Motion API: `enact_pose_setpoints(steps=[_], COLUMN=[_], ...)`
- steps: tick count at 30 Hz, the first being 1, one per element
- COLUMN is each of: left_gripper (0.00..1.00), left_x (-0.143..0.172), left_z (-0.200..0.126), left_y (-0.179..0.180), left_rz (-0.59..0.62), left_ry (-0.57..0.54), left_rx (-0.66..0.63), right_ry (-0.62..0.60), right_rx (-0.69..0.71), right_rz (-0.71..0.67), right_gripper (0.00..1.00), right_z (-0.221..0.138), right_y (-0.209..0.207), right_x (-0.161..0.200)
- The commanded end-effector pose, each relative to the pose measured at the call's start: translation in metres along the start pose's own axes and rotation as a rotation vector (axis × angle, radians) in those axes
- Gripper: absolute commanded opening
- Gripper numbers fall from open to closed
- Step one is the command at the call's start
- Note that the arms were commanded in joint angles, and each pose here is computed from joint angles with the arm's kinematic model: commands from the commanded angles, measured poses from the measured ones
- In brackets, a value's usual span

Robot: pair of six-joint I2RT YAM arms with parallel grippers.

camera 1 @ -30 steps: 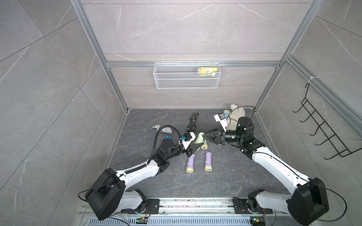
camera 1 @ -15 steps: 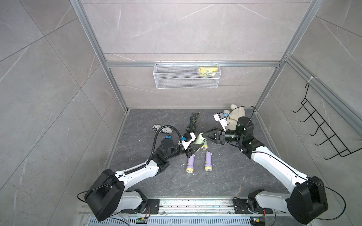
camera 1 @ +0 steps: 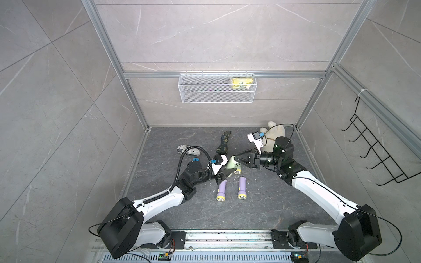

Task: Close the plug at the bottom of the flashlight
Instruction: Close the plug of the flashlight.

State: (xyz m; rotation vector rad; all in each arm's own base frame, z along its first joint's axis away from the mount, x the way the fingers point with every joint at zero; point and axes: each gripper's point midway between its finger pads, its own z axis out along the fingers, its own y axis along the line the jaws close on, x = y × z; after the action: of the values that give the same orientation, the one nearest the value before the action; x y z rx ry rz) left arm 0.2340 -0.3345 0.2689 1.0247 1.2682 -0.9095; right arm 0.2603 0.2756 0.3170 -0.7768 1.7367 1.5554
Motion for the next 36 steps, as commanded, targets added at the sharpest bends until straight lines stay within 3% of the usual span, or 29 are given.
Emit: enact_pose_setpoints(steps=[1,14,24,36], left_gripper=[0.00,0.00,0.00,0.00], left_x=[-0.054,-0.067,-0.064,-0.065], left_z=[-0.007,-0.014,-0.005,-0.007], left_y=[-0.001,0.004,-0.001,-0.007], left_rz=[0.067,0.006,0.013,0.041], left_ry=[-0.165,-0.220,-0.145,-0.124], left_rx=[0.017,0.053,0.102,0.120], right_ry=[0.037,0.043,0.097,0.139], right_rx=[-0.034,-0.038,-0.006,0.015], right_rz=[0.001,-0.003,-0.001,0.016], right_gripper=[0.39,0.40,0.25,0.25], right_z=[0.003,0.004,0.012,0.024], right_y=[0.008,0.008,-0.001,-0.014], right_x=[0.016,0.020,0.031,0.042])
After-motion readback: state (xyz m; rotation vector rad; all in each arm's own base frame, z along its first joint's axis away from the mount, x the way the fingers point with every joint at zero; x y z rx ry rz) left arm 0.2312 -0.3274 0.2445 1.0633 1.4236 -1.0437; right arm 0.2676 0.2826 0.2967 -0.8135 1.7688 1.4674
